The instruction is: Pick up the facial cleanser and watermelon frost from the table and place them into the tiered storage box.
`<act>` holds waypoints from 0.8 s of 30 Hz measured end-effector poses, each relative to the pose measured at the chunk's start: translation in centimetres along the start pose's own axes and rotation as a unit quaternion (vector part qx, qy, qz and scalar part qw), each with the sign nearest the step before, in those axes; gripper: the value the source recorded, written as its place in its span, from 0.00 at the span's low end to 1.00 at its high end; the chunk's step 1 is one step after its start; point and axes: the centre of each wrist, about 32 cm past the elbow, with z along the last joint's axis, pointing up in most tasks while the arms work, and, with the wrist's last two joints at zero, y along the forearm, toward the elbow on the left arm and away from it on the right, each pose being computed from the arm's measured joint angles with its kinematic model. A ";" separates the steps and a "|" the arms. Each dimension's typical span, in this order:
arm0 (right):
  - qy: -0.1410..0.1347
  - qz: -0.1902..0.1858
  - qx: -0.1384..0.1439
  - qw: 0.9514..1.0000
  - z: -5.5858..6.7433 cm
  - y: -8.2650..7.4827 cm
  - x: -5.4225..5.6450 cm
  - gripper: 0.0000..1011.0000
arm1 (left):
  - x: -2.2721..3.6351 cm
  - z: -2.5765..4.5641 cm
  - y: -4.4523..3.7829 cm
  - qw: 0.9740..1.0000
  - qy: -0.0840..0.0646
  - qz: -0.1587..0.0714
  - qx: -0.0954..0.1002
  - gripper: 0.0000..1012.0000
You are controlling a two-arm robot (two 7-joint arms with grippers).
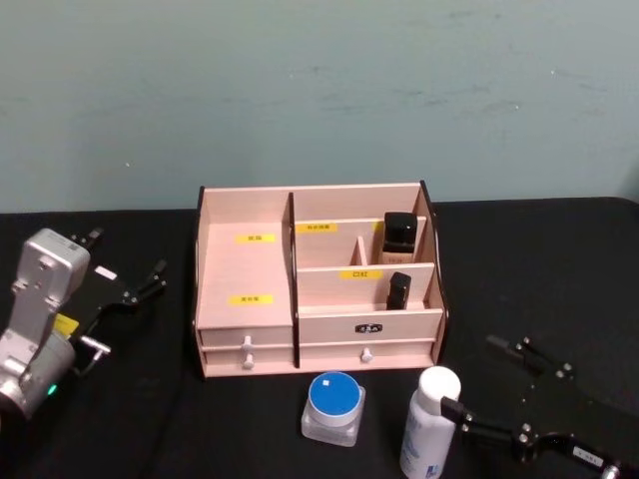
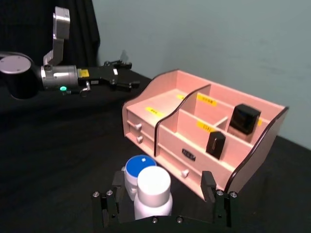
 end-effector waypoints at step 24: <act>0.036 0.028 -0.027 0.999 -3.9 2.2 0.8 0.99 | 0.00 0.00 0.00 1.000 0.000 0.000 0.000 1.00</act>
